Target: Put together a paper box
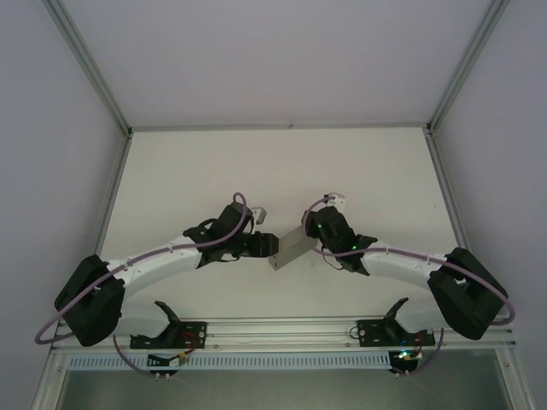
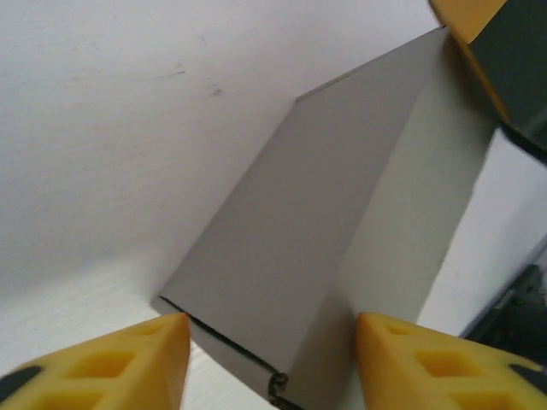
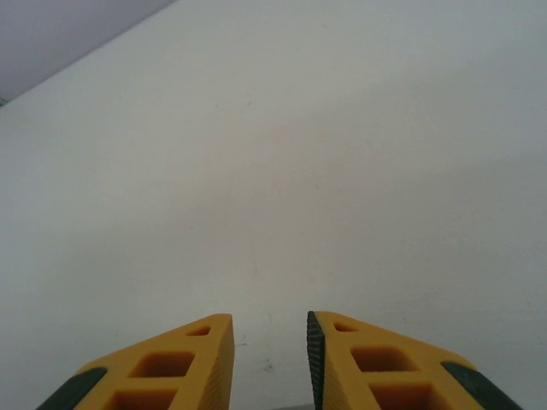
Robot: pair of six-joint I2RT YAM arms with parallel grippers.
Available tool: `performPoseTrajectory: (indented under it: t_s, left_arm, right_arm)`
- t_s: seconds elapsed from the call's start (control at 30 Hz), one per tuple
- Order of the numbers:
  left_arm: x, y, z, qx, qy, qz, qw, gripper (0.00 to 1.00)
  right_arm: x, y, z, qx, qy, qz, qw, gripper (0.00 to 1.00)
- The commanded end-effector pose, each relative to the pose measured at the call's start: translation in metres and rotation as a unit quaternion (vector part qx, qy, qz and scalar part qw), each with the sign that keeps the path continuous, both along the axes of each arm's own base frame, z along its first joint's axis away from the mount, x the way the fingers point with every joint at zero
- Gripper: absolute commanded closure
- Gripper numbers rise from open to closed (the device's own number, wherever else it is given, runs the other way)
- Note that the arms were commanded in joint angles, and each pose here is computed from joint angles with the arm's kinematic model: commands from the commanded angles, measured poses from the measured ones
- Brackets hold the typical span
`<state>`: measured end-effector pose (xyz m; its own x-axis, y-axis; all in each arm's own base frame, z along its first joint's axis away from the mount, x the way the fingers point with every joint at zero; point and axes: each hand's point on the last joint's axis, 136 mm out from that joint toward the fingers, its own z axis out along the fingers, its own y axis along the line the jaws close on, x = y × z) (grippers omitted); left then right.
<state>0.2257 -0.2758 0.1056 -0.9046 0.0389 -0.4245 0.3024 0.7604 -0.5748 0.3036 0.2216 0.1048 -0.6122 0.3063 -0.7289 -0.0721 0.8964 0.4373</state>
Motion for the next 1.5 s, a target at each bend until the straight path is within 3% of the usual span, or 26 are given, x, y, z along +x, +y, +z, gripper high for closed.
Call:
performPoseTrajectory:
  t_s: [0.0,0.07,0.17,0.37,0.67,0.83,0.93,1.07,1.17,1.23,1.3,1.47]
  left_arm:
    - [-0.024,0.042,-0.072,0.095,0.052,0.021,0.994,0.59]
    - [-0.024,0.044,-0.081,0.1,0.046,0.02,0.994,0.71]
    - [-0.024,0.042,-0.088,0.094,0.044,0.013,0.994,0.8]
    - [-0.025,0.048,-0.092,0.11,0.044,0.016,0.993,0.81]
    - [-0.016,0.043,-0.072,0.12,0.018,-0.002,0.993,0.76]
    - [-0.005,0.035,-0.049,0.112,-0.01,-0.011,0.994,0.68]
    - [0.004,0.033,-0.032,0.114,-0.032,-0.008,0.993,0.54]
    - [0.016,0.03,-0.008,0.111,-0.06,0.002,0.992,0.41]
    - [0.025,0.026,0.018,0.097,-0.094,0.007,0.991,0.32]
    - [0.04,0.023,0.047,0.074,-0.144,0.029,0.986,0.17]
    - [0.039,0.041,0.051,0.111,-0.143,0.048,0.982,0.0]
    - [0.056,0.057,0.086,0.131,-0.201,0.093,0.966,0.0]
  right_arm:
    - [-0.064,-0.029,-0.101,-0.113,0.127,0.081,0.982,0.73]
    - [-0.068,-0.025,-0.106,-0.11,0.101,0.113,0.982,0.75]
    - [-0.072,-0.019,-0.108,-0.1,0.068,0.151,0.981,0.85]
    - [-0.071,-0.015,-0.113,-0.103,-0.008,0.189,0.977,1.0]
    - [-0.063,-0.008,-0.1,-0.077,-0.065,0.19,0.977,0.99]
    - [-0.057,-0.006,-0.089,-0.089,-0.054,0.18,0.978,0.91]
    - [-0.049,-0.007,-0.076,-0.107,-0.033,0.164,0.98,0.78]
    - [-0.04,-0.011,-0.05,-0.126,-0.013,0.137,0.982,0.72]
    - [-0.037,-0.011,-0.024,-0.115,-0.023,0.128,0.985,0.62]
    - [-0.036,-0.013,-0.009,-0.114,-0.027,0.121,0.986,0.54]
    - [-0.035,-0.015,0.003,-0.118,-0.029,0.115,0.986,0.45]
    - [-0.03,-0.02,0.029,-0.142,-0.032,0.108,0.983,0.23]
